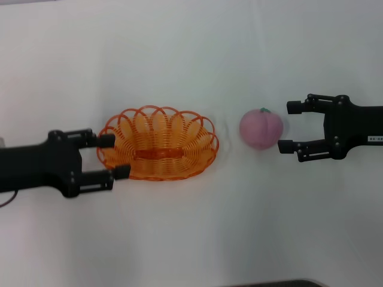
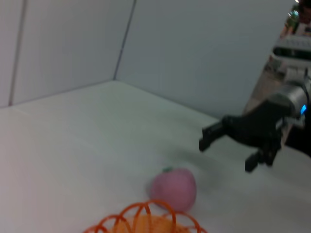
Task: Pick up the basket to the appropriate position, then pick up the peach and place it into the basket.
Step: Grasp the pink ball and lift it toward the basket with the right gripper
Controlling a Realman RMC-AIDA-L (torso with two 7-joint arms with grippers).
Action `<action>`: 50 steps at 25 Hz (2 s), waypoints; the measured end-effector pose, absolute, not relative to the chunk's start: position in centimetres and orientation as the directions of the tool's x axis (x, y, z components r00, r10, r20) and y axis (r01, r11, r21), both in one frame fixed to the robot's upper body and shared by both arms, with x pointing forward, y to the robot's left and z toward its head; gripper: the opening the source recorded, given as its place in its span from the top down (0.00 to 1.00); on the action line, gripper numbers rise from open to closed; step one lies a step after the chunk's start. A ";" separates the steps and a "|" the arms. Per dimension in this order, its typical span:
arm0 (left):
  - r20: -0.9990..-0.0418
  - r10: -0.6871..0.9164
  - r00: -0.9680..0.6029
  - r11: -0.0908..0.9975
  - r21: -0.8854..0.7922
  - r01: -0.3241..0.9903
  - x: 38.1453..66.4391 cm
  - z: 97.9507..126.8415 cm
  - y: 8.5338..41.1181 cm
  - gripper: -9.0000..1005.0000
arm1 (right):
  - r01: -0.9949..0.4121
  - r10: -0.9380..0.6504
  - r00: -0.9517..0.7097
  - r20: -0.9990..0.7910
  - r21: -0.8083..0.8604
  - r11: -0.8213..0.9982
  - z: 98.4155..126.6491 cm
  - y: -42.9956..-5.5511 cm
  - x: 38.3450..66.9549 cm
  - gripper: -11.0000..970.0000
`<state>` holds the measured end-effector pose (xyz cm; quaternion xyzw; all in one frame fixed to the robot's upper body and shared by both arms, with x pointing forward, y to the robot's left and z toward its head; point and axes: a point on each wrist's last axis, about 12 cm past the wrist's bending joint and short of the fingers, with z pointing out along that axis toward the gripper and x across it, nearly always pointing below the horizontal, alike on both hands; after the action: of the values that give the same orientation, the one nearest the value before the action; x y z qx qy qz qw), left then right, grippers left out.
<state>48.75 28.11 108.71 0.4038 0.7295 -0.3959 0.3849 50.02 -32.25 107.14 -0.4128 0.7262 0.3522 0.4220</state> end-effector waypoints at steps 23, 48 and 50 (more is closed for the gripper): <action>-0.872 0.365 -0.327 0.375 -0.183 0.909 45.7 106.2 30.0 0.23 | -0.859 -0.244 -0.347 -0.906 0.202 0.471 106.1 -31.8 49.9 0.02; -0.866 0.370 -0.337 0.409 -0.174 0.896 44.7 104.5 30.5 0.24 | -0.801 -0.177 -0.438 -0.881 0.293 0.522 106.2 -32.2 50.2 0.02; -0.866 0.370 -0.337 0.407 -0.175 0.896 44.7 104.5 30.5 0.24 | -0.783 -0.156 -0.469 -0.869 0.328 0.528 106.4 -32.3 50.3 0.02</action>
<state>44.66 30.52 104.54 0.4255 0.7439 -0.3396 0.3876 50.35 -32.35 106.41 -0.3053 0.7692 0.3779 0.4152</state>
